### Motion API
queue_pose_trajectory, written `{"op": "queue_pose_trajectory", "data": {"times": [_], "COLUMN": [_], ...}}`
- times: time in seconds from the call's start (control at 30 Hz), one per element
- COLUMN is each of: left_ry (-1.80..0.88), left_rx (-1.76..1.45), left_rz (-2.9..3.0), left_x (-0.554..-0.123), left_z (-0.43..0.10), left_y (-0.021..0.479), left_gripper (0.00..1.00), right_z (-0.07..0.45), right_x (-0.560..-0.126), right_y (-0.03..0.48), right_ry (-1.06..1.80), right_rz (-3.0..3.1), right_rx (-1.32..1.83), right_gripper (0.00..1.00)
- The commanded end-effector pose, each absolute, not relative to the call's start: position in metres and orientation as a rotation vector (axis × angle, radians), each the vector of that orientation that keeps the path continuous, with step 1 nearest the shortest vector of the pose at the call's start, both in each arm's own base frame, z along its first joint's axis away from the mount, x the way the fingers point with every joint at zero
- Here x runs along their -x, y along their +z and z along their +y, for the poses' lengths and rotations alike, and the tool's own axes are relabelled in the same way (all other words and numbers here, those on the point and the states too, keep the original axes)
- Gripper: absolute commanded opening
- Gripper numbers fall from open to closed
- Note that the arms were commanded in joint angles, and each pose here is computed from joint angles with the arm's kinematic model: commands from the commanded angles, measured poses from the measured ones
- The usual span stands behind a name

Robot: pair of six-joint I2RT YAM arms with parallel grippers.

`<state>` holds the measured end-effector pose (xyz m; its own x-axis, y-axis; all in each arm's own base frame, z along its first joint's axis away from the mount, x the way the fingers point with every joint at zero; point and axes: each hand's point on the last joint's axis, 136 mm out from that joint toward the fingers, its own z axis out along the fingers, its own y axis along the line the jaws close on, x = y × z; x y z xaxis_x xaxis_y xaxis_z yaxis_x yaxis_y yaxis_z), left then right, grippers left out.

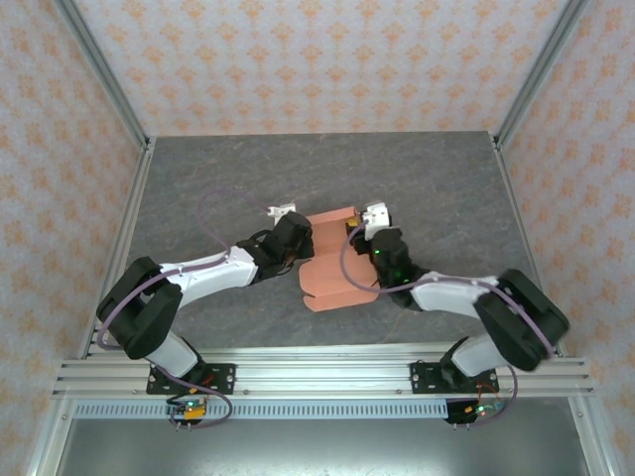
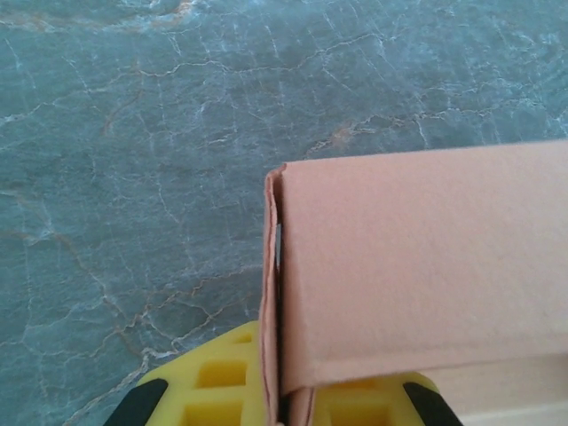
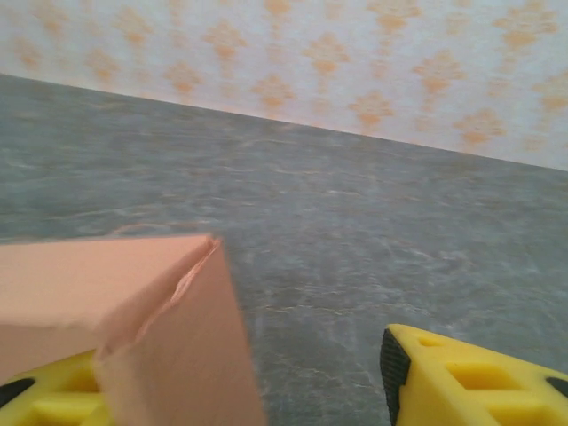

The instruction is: Fold the paper box

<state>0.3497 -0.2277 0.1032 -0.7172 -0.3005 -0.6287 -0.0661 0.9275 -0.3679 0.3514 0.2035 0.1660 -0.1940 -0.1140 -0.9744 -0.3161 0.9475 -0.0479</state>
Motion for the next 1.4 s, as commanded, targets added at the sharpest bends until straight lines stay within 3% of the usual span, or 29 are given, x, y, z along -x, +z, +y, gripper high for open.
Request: {"op": "queue_pose_trajectory", "data": {"times": [0.0, 0.07, 0.23, 0.33, 0.53, 0.87, 1.1, 1.17, 1.37], "left_ry": [-0.339, -0.332, -0.312, -0.296, -0.317, -0.426, -0.445, -0.449, -0.518], "left_rx": [0.271, 0.240, 0.139, 0.107, 0.195, 0.255, 0.299, 0.317, 0.407], "left_rz": [2.346, 2.342, 2.315, 2.301, 2.334, 2.380, 2.385, 2.392, 2.398], "left_x": [-0.354, -0.354, -0.353, -0.353, -0.353, -0.353, -0.353, -0.353, -0.351], "left_z": [-0.216, -0.217, -0.214, -0.207, -0.196, -0.211, -0.214, -0.214, -0.223], "left_y": [0.111, 0.115, 0.128, 0.136, 0.133, 0.124, 0.124, 0.124, 0.124], "left_gripper": [0.00, 0.00, 0.00, 0.00, 0.00, 0.00, 0.00, 0.00, 0.00], "right_z": [0.238, 0.237, 0.200, 0.182, 0.198, 0.213, 0.235, 0.228, 0.211], "right_x": [-0.310, -0.289, -0.283, -0.292, -0.300, -0.339, -0.364, -0.377, -0.384], "right_y": [0.185, 0.187, 0.211, 0.218, 0.210, 0.202, 0.192, 0.194, 0.202], "right_ry": [0.486, 0.484, 0.504, 0.476, 0.616, 0.417, 0.168, -0.030, -0.432], "right_rz": [1.736, 1.748, 1.722, 1.757, 1.839, 1.886, 1.901, 1.878, 1.751], "right_rx": [0.634, 0.800, 0.770, 0.707, 0.716, 0.595, 0.538, 0.443, 0.200], "right_gripper": [0.61, 0.62, 0.70, 0.70, 0.66, 0.58, 0.48, 0.35, 0.21]}}
